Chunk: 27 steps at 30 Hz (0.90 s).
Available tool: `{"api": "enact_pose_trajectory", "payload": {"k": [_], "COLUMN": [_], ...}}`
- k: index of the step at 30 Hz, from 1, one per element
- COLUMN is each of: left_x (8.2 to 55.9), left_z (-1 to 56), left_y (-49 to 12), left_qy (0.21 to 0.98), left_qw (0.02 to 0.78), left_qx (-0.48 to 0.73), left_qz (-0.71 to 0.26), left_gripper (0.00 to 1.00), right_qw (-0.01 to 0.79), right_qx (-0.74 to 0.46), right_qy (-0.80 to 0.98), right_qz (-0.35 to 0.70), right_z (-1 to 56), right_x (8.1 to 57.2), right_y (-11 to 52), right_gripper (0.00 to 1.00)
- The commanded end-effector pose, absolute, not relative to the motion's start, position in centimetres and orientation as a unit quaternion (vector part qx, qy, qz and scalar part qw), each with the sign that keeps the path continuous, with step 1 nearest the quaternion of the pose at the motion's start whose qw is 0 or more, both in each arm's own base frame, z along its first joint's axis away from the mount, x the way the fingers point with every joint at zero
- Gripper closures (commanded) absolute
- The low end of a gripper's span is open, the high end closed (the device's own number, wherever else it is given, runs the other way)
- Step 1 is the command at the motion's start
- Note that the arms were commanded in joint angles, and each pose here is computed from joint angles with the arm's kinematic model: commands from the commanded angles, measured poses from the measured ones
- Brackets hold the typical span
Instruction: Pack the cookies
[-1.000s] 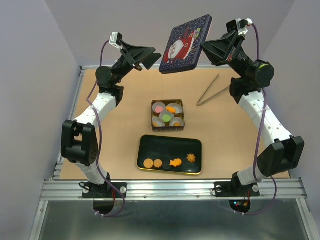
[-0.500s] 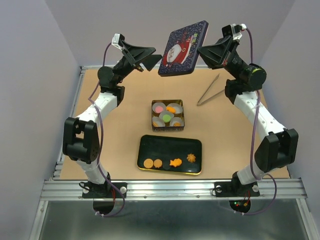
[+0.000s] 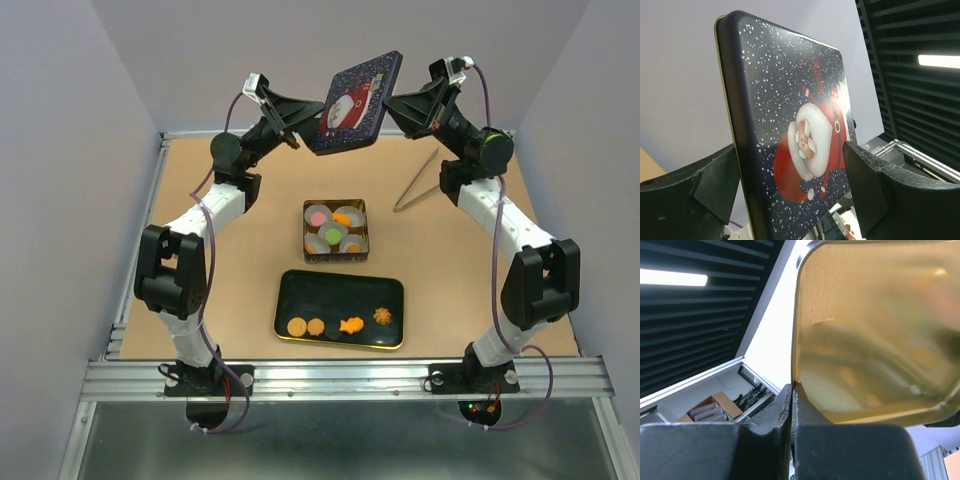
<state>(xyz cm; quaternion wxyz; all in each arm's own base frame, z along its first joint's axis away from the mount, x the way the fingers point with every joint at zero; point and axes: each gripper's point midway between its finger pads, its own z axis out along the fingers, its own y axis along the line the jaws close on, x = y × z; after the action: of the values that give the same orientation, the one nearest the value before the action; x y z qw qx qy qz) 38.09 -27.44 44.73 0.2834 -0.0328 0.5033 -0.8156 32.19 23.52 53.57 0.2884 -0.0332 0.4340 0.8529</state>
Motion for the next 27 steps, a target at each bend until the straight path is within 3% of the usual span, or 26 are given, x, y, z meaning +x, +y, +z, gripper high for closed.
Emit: {"api": "enact_pose_trajectory", "payload": {"k": [1,4,9,11,16,17,19,20,23,27], "left_x": [33.1,32.9,32.8,33.1,33.1,33.1,33.3,33.4,33.4,33.4], "left_z": [50.3,50.6,50.5,50.2,50.1,50.2,49.9,49.8,49.7,49.3], "left_y": [-26.1,-26.0,-25.5,-25.3,-24.9,-24.6,-24.4,-24.3,-23.9,-23.6], "left_qy": [0.416,0.418,0.42,0.427,0.436,0.435,0.439,0.441,0.443,0.447], "left_qw": [0.35,0.356,0.362,0.366,0.374,0.378,0.38,0.381,0.384,0.385], "left_qx": [0.085,0.097,0.1,0.095,0.095,0.094,0.089,0.087,0.084,0.077], "left_qz": [-0.835,-0.83,-0.826,-0.821,-0.813,-0.812,-0.809,-0.808,-0.806,-0.804], "left_gripper": [0.13,0.23,0.55,0.58,0.95,1.0,1.0,1.0,1.0,1.0], "right_qw": [0.261,0.255,0.246,0.24,0.231,0.228,0.227,0.225,0.224,0.224], "right_qx": [-0.085,-0.077,-0.063,-0.047,-0.044,-0.044,-0.042,-0.041,-0.042,-0.038], "right_qy": [0.381,0.38,0.367,0.357,0.355,0.359,0.362,0.366,0.377,0.396], "right_qz": [0.883,0.886,0.895,0.901,0.905,0.904,0.903,0.902,0.898,0.889], "right_z": [54.6,53.6,52.6,52.2,51.7,51.4,51.2,51.0,50.5,49.7], "right_x": [27.7,27.8,27.6,28.1,28.4,28.5,28.7,28.7,28.8,29.2], "right_y": [22.3,22.2,21.7,21.4,21.4,21.5,21.6,21.7,22.0,22.5], "right_gripper": [1.0,1.0,1.0,1.0,0.99,0.9,0.81,0.68,0.52,0.46]}}
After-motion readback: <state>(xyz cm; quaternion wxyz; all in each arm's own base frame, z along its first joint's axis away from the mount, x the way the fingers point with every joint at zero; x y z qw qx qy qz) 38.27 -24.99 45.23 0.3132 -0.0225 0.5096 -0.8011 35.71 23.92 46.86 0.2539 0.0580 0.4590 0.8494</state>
